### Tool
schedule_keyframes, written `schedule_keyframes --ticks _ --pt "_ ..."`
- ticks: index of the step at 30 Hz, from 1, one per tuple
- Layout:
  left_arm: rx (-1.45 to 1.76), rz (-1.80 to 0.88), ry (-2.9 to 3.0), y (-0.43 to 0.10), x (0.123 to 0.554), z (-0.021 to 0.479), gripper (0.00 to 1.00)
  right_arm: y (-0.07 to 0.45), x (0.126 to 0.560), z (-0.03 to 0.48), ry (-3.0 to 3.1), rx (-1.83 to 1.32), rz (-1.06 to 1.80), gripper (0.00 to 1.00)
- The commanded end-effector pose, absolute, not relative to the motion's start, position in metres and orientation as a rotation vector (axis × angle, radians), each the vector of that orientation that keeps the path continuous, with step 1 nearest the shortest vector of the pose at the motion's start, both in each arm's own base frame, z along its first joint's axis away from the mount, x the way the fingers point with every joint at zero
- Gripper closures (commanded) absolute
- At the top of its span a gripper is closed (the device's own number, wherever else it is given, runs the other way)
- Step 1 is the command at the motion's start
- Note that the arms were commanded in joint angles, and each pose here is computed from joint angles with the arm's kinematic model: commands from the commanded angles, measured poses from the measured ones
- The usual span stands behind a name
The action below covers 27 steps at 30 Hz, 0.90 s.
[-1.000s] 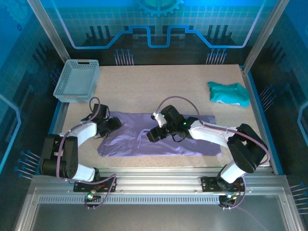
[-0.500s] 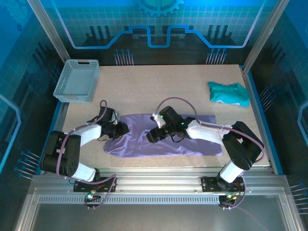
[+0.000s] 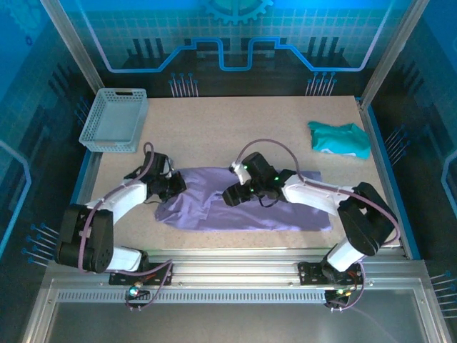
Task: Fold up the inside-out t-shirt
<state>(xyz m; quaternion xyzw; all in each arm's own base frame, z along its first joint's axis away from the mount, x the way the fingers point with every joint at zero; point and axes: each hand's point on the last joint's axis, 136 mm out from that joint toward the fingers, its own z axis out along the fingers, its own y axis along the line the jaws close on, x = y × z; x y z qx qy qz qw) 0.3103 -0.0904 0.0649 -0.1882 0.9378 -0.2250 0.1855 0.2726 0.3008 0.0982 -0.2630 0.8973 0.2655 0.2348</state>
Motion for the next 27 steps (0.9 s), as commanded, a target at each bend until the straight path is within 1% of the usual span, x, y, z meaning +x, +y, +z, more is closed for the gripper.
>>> schedule_keyframes --ticks 1,5,8,10,12,14,18,21,23,27 --pt "-0.575 -0.396 2.666 -0.051 0.311 0.093 1.00 0.273 0.288 0.112 2.449 -0.638 0.663 0.27" --pt "-0.553 -0.209 2.690 -0.017 0.310 0.125 1.00 0.241 0.303 0.114 2.479 -0.464 0.661 0.26" --pt "-0.488 0.079 2.671 0.020 0.309 0.160 1.00 0.215 0.306 0.112 2.500 -0.360 0.644 0.26" --pt "-0.448 0.331 2.631 0.050 0.310 0.190 1.00 0.201 0.306 0.112 2.502 -0.319 0.621 0.26" --pt "-0.419 0.494 2.604 0.068 0.313 0.211 1.00 0.192 0.305 0.112 2.502 -0.303 0.601 0.26" --pt "-0.398 0.577 2.608 0.075 0.318 0.221 1.00 0.186 0.305 0.113 2.504 -0.293 0.587 0.26" --pt "-0.318 0.684 2.627 0.071 0.328 0.226 1.00 0.179 0.302 0.113 2.506 -0.274 0.574 0.26" --pt "-0.262 0.713 2.647 0.059 0.335 0.224 1.00 0.177 0.301 0.114 2.500 -0.268 0.569 0.26" --pt "-0.233 0.692 2.662 0.045 0.338 0.221 1.00 0.175 0.301 0.114 2.499 -0.264 0.563 0.26" --pt "-0.163 0.582 2.692 -0.006 0.340 0.212 1.00 0.170 0.300 0.115 2.500 -0.253 0.552 0.26"
